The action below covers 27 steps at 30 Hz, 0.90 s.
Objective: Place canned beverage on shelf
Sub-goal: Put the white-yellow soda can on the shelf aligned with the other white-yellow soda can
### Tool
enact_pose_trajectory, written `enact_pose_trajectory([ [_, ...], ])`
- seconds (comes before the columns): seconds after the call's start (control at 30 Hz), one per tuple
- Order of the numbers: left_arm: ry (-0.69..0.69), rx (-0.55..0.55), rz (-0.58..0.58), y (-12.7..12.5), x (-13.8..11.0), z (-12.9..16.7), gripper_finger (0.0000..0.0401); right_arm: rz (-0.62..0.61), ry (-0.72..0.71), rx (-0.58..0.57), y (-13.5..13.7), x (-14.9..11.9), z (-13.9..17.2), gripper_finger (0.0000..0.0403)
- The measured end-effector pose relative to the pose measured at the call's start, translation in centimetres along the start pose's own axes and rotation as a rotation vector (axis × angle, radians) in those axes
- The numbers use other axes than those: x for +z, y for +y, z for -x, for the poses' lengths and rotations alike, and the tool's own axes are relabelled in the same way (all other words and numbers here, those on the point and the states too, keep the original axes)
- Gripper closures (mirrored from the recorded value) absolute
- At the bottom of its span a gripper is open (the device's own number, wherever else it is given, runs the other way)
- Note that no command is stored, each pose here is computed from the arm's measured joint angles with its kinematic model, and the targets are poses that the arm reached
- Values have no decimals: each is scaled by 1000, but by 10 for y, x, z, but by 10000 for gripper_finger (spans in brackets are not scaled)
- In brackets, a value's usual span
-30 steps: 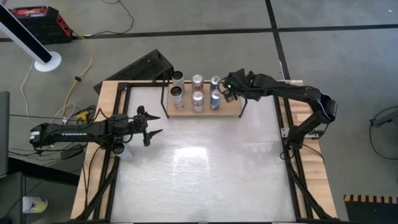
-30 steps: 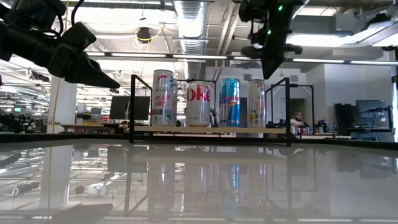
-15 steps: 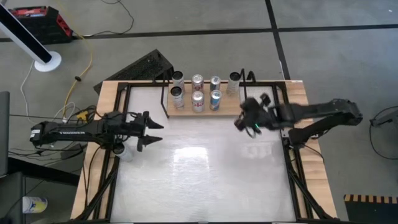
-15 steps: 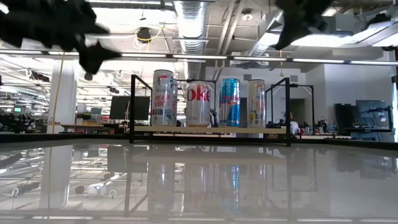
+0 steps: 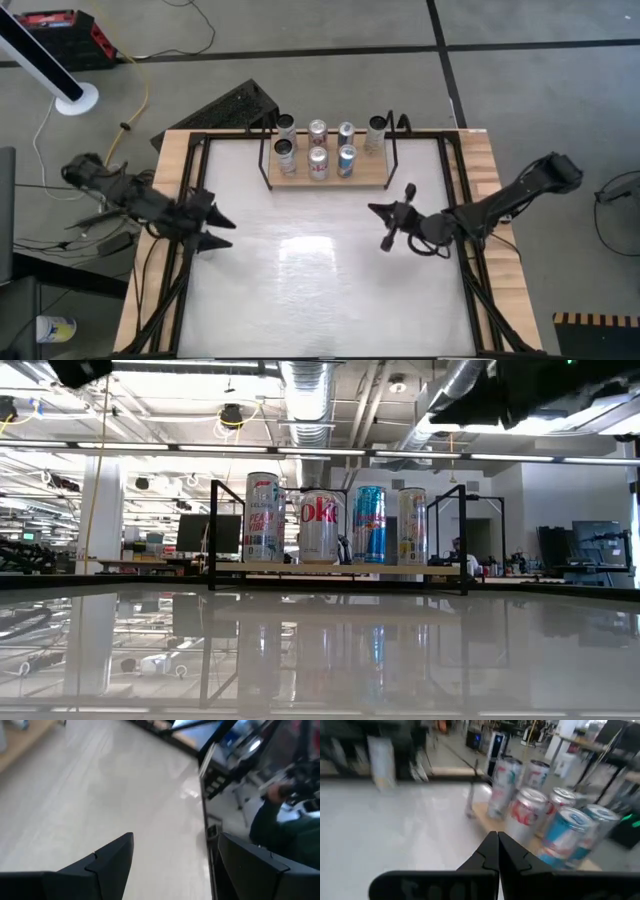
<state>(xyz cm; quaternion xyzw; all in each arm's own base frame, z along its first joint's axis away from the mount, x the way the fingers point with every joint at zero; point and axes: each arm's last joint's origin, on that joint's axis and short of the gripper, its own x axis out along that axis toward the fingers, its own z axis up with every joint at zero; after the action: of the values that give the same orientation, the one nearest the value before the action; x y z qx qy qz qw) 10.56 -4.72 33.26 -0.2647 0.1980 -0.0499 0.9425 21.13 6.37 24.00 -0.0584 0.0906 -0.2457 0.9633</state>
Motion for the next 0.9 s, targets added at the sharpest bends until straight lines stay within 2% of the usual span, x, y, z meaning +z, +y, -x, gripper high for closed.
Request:
enact_pose_trajectory([
  [0.07,57,29,5,-11,3,1,127,92,0,-15,1,-3,-5,382],
  [0.13,129,67,4,-22,5,0,127,133,-7,-31,0,1,-9,382],
  [0.27,250,234,11,-32,6,-4,127,135,-12,-43,-6,3,-16,382],
  [0.4,373,377,14,-33,-1,-12,127,139,-5,22,-11,2,-23,382],
  [0.53,520,403,22,-34,-11,-22,127,131,-10,83,-15,3,-29,382],
  [0.63,577,421,1,-34,-15,-27,127,112,-17,90,-19,4,-32,382],
  [0.73,610,427,-73,-34,-17,-30,127,105,-22,100,-21,4,-34,382],
  [0.9,670,386,-269,-35,-19,-34,127,91,-22,120,-24,4,-37,382],
])
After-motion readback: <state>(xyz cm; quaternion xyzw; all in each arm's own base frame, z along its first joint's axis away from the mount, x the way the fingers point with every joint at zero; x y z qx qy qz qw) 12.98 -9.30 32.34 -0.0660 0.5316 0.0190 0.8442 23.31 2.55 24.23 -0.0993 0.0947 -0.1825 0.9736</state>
